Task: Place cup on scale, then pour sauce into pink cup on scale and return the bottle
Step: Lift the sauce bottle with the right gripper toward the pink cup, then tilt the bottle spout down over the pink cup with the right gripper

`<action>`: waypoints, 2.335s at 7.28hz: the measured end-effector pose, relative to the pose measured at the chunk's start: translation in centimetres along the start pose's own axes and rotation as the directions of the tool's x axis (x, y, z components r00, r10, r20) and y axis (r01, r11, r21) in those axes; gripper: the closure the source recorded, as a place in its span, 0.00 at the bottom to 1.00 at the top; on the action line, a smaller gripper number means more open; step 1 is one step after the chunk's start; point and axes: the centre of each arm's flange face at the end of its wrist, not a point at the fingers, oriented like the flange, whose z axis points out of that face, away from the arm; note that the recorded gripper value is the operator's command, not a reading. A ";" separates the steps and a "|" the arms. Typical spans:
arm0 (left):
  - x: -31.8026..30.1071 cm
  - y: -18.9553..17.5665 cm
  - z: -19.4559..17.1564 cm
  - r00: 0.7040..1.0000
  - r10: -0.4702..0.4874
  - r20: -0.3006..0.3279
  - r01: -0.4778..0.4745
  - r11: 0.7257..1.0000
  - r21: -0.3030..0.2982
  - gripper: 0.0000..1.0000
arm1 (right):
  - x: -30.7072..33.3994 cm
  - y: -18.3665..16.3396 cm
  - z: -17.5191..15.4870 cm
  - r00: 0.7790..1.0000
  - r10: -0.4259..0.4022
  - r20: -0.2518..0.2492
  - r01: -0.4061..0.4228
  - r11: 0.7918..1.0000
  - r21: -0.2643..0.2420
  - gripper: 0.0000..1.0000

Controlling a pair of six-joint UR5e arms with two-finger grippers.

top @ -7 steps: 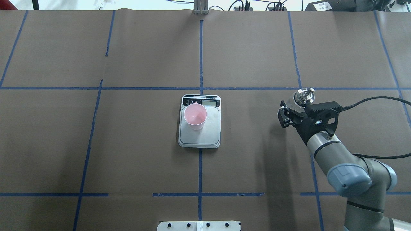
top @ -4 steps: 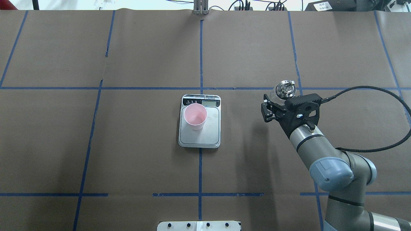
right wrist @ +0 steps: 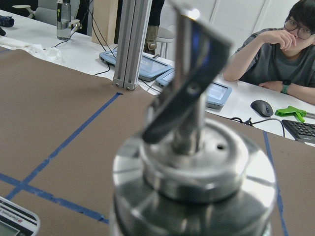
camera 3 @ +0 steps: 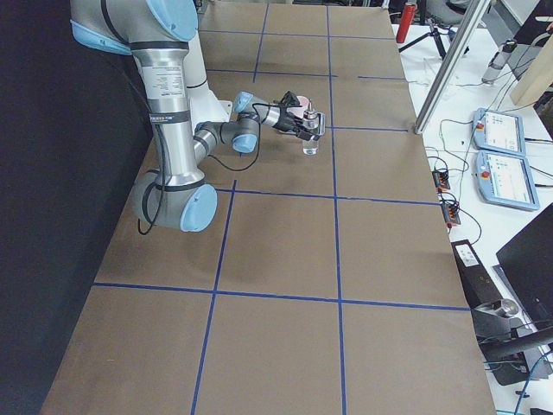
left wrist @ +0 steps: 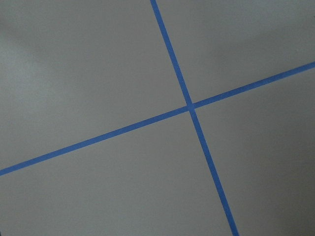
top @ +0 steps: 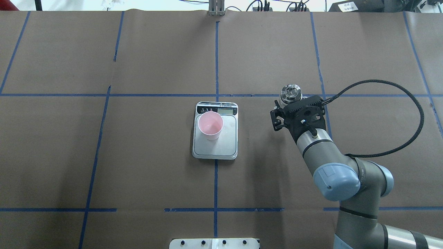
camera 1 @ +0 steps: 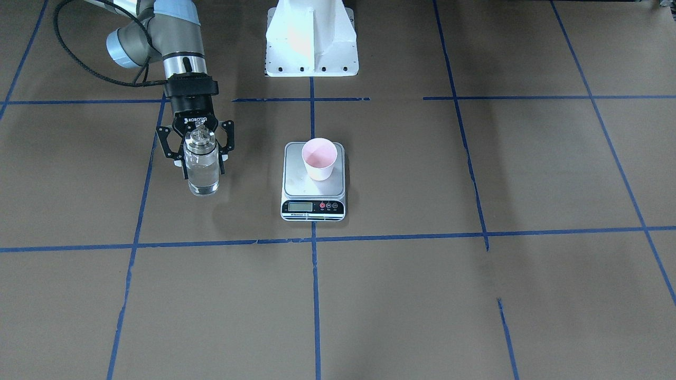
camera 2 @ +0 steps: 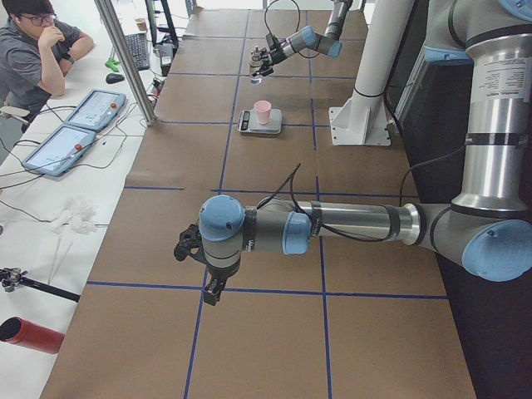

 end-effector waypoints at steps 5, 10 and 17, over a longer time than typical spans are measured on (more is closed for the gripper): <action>0.1 0.1 0.2 1.000 0.007 -0.003 -0.007 1.000 -0.002 0.00 | -9.1 -4.3 0.2 0.903 -0.359 -0.237 0.341 0.933 -0.113 1.00; 0.1 0.1 0.1 1.000 0.007 -0.003 -0.007 1.000 -0.001 0.00 | -10.3 -2.0 1.3 0.693 -0.658 -0.296 0.632 0.751 -0.192 1.00; 0.1 0.0 0.1 1.000 0.010 -0.002 -0.010 1.000 -0.001 0.00 | -12.2 -0.8 3.3 0.504 -0.807 -0.307 0.772 0.580 -0.257 1.00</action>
